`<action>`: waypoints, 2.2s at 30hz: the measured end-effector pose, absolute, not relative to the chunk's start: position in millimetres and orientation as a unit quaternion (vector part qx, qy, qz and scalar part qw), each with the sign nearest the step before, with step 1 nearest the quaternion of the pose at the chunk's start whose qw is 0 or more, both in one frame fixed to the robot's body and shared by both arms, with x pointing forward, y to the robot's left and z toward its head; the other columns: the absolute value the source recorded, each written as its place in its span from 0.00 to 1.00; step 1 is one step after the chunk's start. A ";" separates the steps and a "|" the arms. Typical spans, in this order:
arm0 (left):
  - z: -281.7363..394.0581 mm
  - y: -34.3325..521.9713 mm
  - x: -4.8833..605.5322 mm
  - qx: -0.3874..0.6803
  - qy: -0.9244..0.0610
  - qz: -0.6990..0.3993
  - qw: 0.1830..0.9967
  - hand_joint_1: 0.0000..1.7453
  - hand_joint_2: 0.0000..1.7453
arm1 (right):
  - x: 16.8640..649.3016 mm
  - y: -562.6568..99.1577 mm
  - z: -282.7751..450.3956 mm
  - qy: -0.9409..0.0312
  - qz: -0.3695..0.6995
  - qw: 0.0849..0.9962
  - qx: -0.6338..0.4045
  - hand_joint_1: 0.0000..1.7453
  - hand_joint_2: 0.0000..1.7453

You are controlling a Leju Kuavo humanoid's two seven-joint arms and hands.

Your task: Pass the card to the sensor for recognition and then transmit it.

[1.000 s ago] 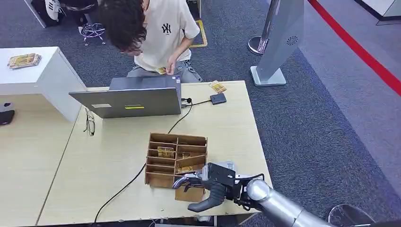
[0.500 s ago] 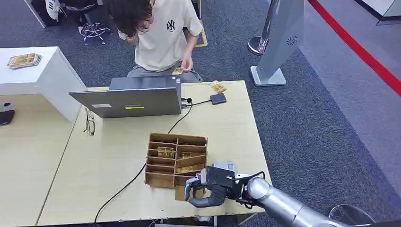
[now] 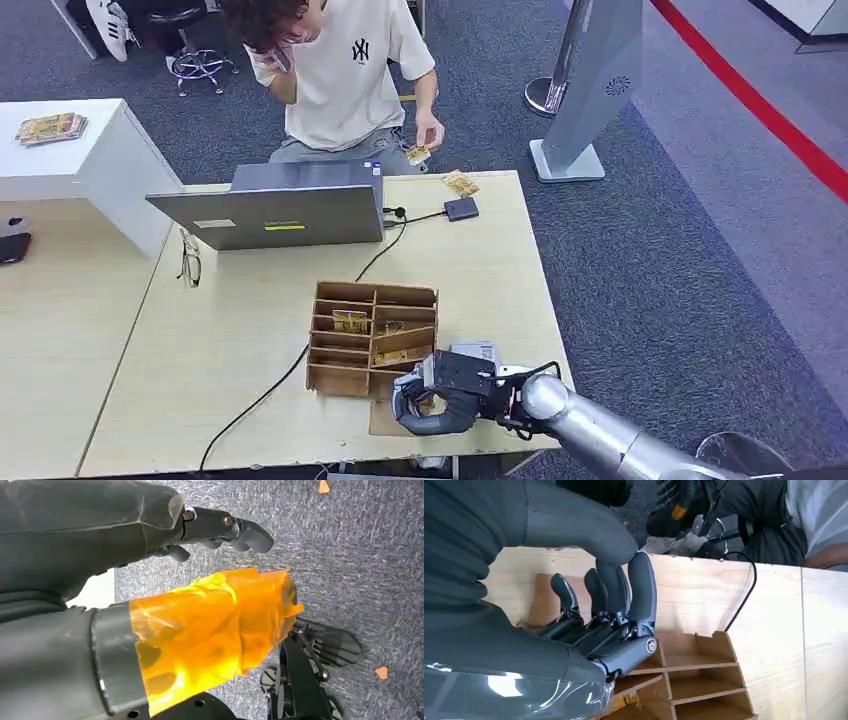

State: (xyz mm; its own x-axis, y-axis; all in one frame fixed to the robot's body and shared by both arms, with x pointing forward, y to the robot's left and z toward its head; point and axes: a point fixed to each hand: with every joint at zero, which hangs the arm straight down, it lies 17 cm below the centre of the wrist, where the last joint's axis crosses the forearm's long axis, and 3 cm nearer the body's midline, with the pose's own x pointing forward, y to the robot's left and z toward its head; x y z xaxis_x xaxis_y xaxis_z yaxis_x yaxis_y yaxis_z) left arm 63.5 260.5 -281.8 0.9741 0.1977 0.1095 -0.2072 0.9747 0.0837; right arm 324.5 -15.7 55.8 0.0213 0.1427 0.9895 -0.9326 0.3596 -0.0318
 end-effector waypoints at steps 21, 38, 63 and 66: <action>-281.9 260.6 63.2 0.046 -0.050 0.111 0.991 0.00 0.00 | 359.6 -31.8 58.3 -0.594 0.365 0.655 0.293 0.81 1.00; -282.0 259.5 62.1 0.046 -0.048 0.114 0.991 0.00 0.00 | 362.9 -34.7 70.6 -0.618 0.339 0.654 0.277 0.07 1.00; -281.5 255.6 64.6 0.044 -0.054 0.116 0.991 0.00 0.00 | 356.1 -14.8 166.2 -0.700 0.405 0.524 0.267 0.49 1.00; -281.4 255.2 65.4 0.043 -0.053 0.117 0.991 0.00 0.00 | 367.5 -4.8 174.8 -0.714 0.423 0.510 0.224 0.57 1.00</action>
State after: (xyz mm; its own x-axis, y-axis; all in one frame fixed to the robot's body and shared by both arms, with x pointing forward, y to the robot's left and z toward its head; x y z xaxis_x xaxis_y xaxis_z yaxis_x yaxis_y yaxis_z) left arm 65.4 255.2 -281.4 0.9668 0.2278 0.1161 -0.2371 0.9687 0.0736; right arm 367.5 -4.8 174.8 -0.3784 0.1113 0.9189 -0.7525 0.5412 -0.3754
